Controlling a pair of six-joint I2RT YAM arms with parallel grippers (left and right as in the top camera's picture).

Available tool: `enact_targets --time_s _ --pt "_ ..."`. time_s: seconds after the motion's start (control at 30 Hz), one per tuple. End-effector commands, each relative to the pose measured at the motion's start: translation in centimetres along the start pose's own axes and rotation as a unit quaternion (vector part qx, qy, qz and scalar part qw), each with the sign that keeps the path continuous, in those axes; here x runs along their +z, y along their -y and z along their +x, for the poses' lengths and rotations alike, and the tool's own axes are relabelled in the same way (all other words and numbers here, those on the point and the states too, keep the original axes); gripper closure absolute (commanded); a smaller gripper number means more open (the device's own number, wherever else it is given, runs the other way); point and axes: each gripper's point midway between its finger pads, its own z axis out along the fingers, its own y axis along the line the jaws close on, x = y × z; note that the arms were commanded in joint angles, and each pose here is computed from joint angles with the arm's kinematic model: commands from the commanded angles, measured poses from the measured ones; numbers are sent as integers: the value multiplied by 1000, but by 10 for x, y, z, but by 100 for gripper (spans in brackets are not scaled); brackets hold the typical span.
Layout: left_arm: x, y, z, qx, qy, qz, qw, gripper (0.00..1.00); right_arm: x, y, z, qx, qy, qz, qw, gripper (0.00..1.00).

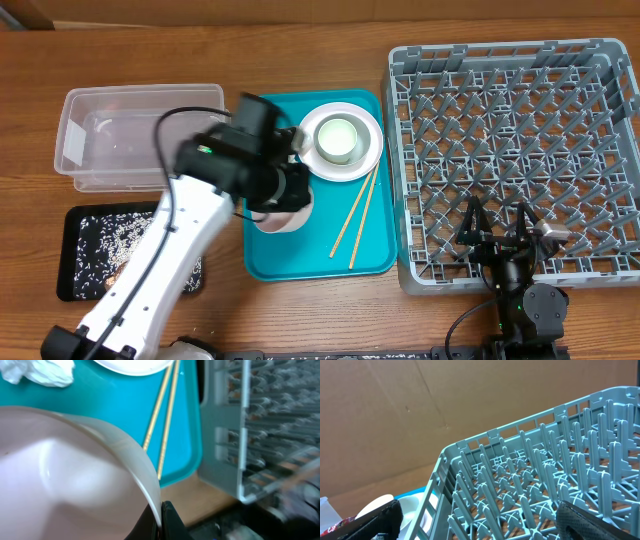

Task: Sort waste into correct bins and load items into the dishwasher
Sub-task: 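Return the empty pink bowl to the teal tray and release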

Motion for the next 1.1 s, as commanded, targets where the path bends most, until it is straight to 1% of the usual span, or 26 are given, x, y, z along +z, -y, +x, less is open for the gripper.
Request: enact_targets --time_s 0.0,0.1,0.2,0.5,0.7,0.83,0.97,1.0,1.07 --pt "-7 -16 -17 -48 90 -121 987 96 0 1 1 -1 3 1 1000 0" --pt "-5 -19 -17 -58 121 -175 975 96 0 1 1 -1 3 1 1000 0" --pt "3 -19 -12 -59 121 -201 970 96 0 1 1 -1 3 1 1000 0" --pt "59 -35 -1 -87 57 -255 961 96 0 1 1 -1 3 1 1000 0" --pt "97 -46 -1 -88 27 -277 957 96 0 1 1 -1 3 1 1000 0" --pt "110 -47 5 -92 2 -276 957 96 0 1 1 -1 3 1 1000 0" --pt "110 -49 11 -94 -10 -280 955 96 0 1 1 -1 3 1 1000 0" --pt "110 -49 13 -95 -15 -279 956 94 0 1 1 -1 3 1 1000 0" --pt "111 -47 14 -96 -19 -275 956 77 0 1 1 -1 3 1 1000 0"
